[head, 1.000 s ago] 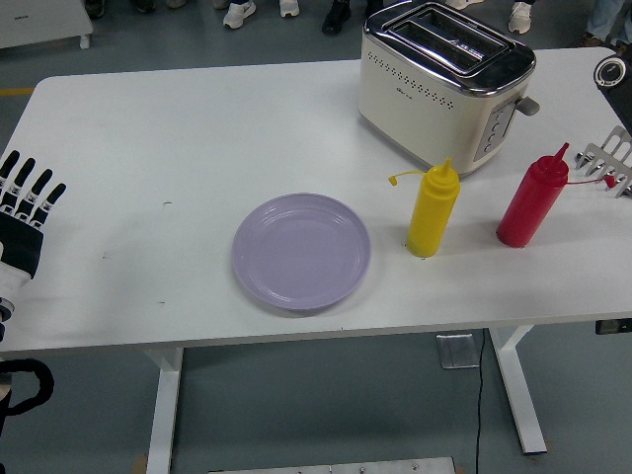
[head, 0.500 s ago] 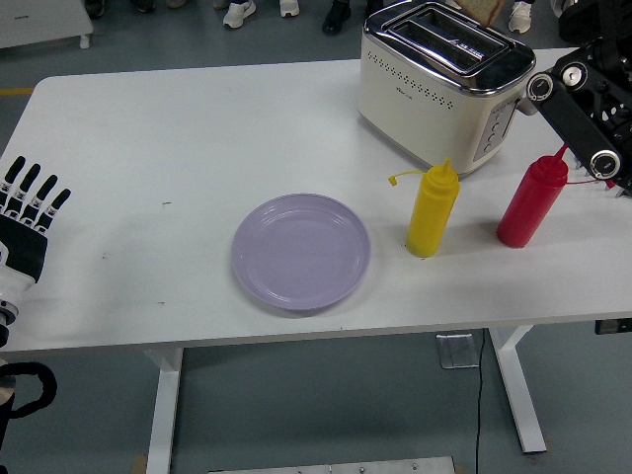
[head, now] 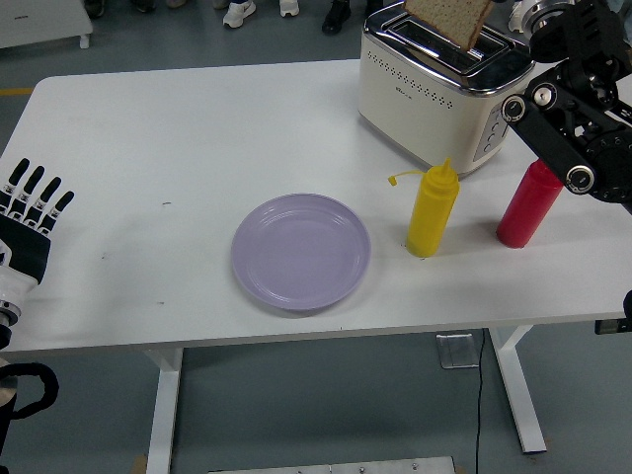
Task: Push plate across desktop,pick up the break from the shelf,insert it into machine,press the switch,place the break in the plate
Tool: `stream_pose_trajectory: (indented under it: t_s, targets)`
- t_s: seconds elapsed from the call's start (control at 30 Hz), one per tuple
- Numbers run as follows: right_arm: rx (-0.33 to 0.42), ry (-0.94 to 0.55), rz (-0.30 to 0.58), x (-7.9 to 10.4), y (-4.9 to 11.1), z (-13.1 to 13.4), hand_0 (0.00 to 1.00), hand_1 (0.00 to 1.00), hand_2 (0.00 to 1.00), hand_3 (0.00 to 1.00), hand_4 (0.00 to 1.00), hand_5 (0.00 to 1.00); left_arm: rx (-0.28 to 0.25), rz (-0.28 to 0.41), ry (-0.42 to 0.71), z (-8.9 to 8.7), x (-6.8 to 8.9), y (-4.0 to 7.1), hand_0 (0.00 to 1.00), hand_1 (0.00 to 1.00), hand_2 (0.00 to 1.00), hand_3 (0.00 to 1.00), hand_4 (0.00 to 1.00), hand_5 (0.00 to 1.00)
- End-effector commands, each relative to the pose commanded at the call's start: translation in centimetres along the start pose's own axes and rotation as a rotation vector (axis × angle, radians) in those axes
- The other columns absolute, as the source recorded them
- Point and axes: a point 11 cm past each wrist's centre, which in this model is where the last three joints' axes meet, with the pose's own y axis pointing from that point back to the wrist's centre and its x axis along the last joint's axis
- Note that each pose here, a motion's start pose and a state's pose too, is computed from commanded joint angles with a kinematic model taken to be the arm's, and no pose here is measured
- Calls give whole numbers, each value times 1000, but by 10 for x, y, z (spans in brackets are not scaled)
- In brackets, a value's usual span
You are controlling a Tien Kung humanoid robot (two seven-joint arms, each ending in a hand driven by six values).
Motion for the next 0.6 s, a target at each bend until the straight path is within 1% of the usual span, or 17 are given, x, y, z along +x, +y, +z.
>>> stream_pose_trajectory:
  t_s: [0.4, 0.6]
  targets:
    - [-23, 17, -3, -3, -1, 11, 381, 363, 420, 463, 204, 2, 1, -8, 1, 0, -3, -2, 794, 853, 901, 857, 619, 998]
    - [-37, 17, -14, -8, 0, 16, 381, 362, 420, 463, 204, 2, 1, -10, 1, 0, -3, -2, 794, 853, 901, 858, 620, 998]
